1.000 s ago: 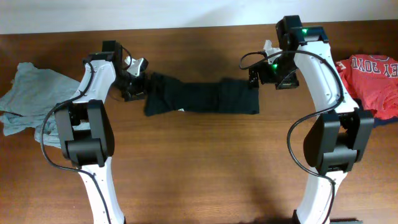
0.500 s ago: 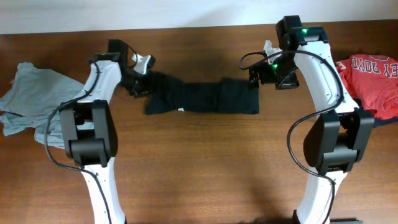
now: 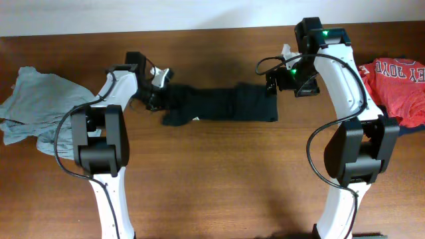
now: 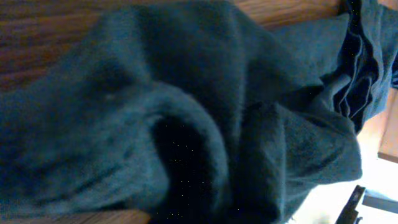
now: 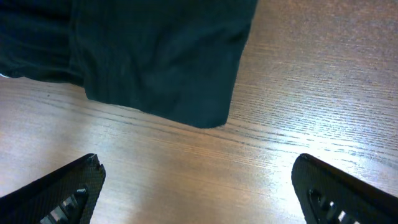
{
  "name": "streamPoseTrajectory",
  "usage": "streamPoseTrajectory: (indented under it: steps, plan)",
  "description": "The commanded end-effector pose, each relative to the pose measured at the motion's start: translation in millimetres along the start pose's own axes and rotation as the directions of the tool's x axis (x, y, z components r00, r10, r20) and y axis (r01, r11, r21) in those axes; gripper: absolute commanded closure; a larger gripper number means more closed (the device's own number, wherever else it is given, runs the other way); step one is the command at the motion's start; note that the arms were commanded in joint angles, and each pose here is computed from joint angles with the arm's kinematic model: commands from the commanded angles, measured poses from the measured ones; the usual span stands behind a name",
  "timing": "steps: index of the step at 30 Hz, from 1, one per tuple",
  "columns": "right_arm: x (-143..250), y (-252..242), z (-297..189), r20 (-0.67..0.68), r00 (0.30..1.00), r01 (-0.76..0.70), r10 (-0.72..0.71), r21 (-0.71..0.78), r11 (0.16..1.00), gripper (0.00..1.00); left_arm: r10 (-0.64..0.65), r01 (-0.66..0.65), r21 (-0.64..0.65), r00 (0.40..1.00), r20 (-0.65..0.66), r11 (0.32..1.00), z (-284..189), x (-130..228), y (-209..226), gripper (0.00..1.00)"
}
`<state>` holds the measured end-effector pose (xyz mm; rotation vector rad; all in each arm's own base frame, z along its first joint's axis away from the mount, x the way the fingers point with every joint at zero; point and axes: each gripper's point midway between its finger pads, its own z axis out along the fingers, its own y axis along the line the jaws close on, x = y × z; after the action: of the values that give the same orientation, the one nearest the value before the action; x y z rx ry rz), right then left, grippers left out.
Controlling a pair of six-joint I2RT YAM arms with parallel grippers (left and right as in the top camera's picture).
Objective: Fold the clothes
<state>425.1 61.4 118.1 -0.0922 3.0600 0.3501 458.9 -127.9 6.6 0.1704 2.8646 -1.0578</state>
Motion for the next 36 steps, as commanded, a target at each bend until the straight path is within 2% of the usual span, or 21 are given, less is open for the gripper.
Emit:
streamPoseTrajectory:
  steps: [1, 8, 14, 18, 22, 28, 36]
  plan:
    - [-3.8, -0.1, -1.3, 0.009, 1.0, -0.006, 0.006, -0.009, 1.0, 0.01, -0.09, 0.09, -0.011, 0.996, -0.007, 0.996, -10.4, 4.6, 24.0, 0.99]
    - [-4.4, -0.1, -1.3, 0.011, 1.0, -0.005, 0.005, -0.009, 1.0, 0.01, -0.161, 0.161, -0.088, 0.987, 0.006, 0.983, -54.0, 5.0, 39.2, 0.99]
    - [-6.1, -0.1, -1.4, 0.018, 1.0, -0.003, 0.004, -0.009, 1.0, 0.01, -0.075, 0.088, -0.151, 0.993, 0.092, 0.985, -95.4, -9.0, 11.8, 0.99]
    - [-7.4, -0.1, -1.4, 0.023, 1.0, -0.003, 0.003, -0.009, 1.0, 0.01, 0.011, 0.011, -0.189, 0.993, 0.116, 0.982, -103.6, -14.6, -17.6, 0.99]
    - [-7.9, -0.1, -1.4, 0.025, 1.0, -0.002, 0.002, -0.009, 1.0, 0.01, 0.095, -0.069, -0.22, 0.989, 0.113, 0.973, -95.0, -17.6, -51.0, 0.99]
    - [-7.8, -0.2, -1.4, 0.025, 1.0, -0.002, 0.002, -0.008, 1.0, 0.01, 0.2, -0.176, -0.198, 0.974, 0.109, 0.964, -61.7, -22.0, -104.8, 0.99]
    - [-14.4, 1.3, -8.1, 0.054, 0.999, -0.004, 0.006, -0.033, 0.999, 0.01, 0.353, -0.309, -0.311, 0.93, 0.098, 0.899, -12.5, -20.2, -160.3, 0.99]
